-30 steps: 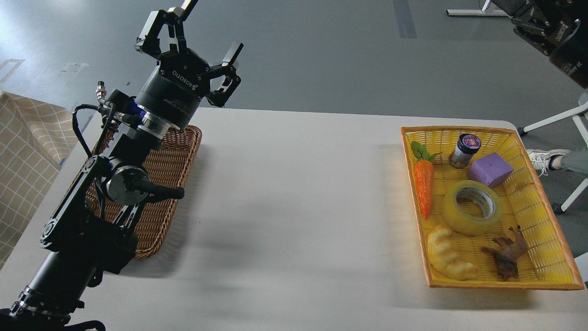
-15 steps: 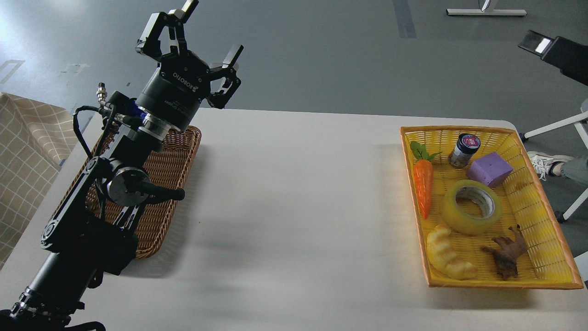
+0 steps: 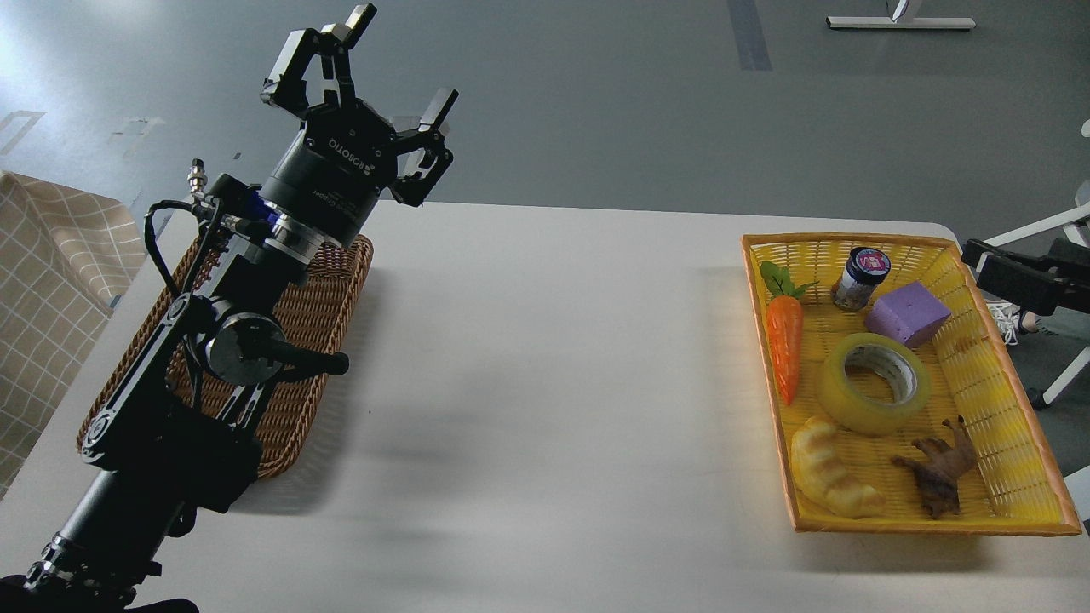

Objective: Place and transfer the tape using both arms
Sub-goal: 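Lower the right gripper toward the yellow tape roll in the orange tray, then insert the right gripper into the tape roll's hole and close it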

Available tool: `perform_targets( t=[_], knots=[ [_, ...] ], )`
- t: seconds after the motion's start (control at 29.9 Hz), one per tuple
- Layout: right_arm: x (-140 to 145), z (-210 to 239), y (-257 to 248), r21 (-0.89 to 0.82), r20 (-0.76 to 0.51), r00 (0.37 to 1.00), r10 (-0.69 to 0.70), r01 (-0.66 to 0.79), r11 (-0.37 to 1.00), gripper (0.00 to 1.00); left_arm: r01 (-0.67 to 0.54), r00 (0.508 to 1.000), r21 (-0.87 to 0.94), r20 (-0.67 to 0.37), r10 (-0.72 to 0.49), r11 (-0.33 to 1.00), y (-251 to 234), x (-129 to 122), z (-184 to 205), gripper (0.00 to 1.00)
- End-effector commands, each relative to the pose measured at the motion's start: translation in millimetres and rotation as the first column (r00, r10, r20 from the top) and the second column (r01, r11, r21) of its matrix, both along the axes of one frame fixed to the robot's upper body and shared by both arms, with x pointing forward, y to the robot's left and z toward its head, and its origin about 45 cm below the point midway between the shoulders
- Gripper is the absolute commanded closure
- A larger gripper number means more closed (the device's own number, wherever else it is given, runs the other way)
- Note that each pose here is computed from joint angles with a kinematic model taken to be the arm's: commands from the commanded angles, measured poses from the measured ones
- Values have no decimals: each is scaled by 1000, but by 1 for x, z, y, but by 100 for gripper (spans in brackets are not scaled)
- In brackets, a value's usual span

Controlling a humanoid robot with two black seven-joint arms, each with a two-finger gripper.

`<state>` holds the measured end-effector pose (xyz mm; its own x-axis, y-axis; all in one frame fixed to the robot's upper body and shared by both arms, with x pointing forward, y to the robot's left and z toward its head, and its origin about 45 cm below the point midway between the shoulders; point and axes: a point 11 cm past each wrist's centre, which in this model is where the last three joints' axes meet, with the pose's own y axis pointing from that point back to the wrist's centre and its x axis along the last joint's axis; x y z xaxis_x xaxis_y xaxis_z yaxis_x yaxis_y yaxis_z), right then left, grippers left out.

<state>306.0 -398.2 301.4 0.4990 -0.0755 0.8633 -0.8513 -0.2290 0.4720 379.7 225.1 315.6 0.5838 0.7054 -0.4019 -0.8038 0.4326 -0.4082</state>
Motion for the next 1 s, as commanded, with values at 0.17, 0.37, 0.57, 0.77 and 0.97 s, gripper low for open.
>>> perform_targets(
  t=[0.17, 0.37, 0.57, 0.77, 0.97],
  knots=[
    [-20, -52, -5, -15, -97, 994, -42, 40, 999, 1, -10, 1000, -3, -12, 10, 1000, 1, 0, -3, 2],
    [-22, -80, -15, -44, -144, 986, -86, 81, 996, 1, -12, 1000, -6, -14, 12, 1000, 1, 0, -4, 2],
    [-16, -98, -39, -90, -163, 972, -169, 156, 984, 1, -20, 1000, -3, -18, 20, 1000, 4, 1, -5, 2],
    [-8, -106, -42, -77, -172, 967, -190, 179, 981, 1, -21, 999, -2, -29, 21, 1000, 4, 1, -9, 2],
    [-8, -117, -25, -44, -190, 969, -161, 155, 987, 1, -31, 999, -11, -24, 31, 999, 7, 1, -8, 2]
  ],
)
